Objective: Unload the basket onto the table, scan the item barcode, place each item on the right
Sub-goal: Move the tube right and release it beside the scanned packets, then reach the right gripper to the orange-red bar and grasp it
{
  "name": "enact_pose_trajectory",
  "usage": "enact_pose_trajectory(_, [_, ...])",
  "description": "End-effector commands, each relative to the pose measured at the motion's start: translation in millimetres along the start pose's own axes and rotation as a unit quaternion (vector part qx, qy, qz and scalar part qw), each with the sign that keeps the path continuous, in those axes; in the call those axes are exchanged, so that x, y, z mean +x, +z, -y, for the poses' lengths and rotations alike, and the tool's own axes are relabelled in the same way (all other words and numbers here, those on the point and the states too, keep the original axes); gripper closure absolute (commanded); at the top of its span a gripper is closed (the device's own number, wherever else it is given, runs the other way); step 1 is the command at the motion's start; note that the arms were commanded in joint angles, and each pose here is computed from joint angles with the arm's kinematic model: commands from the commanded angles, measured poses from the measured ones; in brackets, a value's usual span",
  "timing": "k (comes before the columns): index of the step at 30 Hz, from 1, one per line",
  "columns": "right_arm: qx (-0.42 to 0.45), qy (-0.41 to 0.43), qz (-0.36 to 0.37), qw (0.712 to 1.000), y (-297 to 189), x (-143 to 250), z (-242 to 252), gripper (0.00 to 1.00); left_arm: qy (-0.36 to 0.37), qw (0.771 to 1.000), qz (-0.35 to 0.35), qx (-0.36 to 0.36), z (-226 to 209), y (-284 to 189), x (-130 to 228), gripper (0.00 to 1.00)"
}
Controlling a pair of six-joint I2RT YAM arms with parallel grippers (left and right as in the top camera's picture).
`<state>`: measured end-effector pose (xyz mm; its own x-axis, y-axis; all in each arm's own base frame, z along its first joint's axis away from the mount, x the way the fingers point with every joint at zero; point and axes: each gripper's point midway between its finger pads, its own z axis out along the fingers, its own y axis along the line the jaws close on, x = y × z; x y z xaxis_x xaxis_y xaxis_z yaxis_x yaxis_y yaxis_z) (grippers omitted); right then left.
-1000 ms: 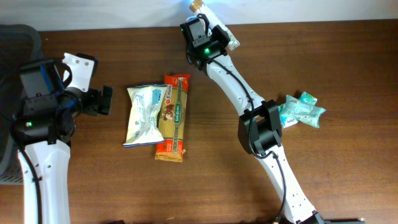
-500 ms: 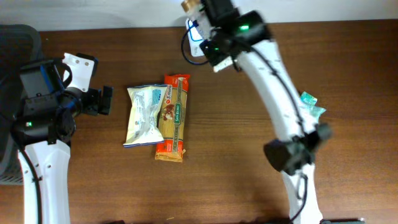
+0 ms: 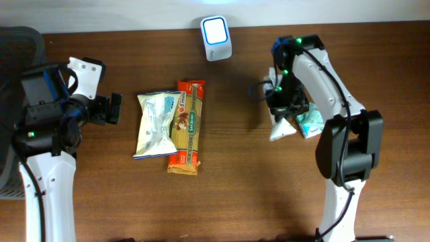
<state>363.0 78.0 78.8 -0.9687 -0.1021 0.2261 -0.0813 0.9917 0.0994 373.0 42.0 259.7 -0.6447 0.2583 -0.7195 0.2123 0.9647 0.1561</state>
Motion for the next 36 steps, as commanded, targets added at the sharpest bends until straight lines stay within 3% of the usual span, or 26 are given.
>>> enact_pose_trajectory(1, [-0.011,0.005,-0.004,1.0,4,6,27,0.96,0.008,1.0,0.006,-0.004,-1,-5,-3,0.01])
enact_pose_trajectory(9, [-0.017,-0.028,-0.005,0.999,4,8,44,0.95,0.008,1.0,0.006,-0.004,-1,-5,-3,0.01])
enact_pose_trajectory(11, [-0.017,-0.028,-0.005,0.999,4,8,44,0.75,0.008,1.0,0.006,-0.004,-1,-5,-3,0.01])
enact_pose_trajectory(19, [-0.018,-0.028,-0.011,0.999,-3,12,43,0.59,0.008,1.0,0.006,-0.004,-1,-5,-3,0.01])
enact_pose_trajectory(23, [-0.021,-0.037,0.033,0.999,-50,3,33,0.55,0.008,1.0,0.005,-0.003,-1,-5,-2,0.01])
enact_pose_trajectory(26, [-0.057,-0.059,0.096,0.992,-90,-11,6,0.52,0.008,1.0,0.005,-0.003,-1,-5,-2,0.01])
enact_pose_trajectory(29, [-0.158,-0.104,0.155,0.97,-114,-28,-53,0.52,0.008,1.0,0.005,-0.003,-1,-5,-2,0.01])
enact_pose_trajectory(36, [-0.198,-0.1,0.164,0.961,-60,-49,-173,0.52,0.008,1.0,0.005,-0.003,-1,-5,-2,0.01])
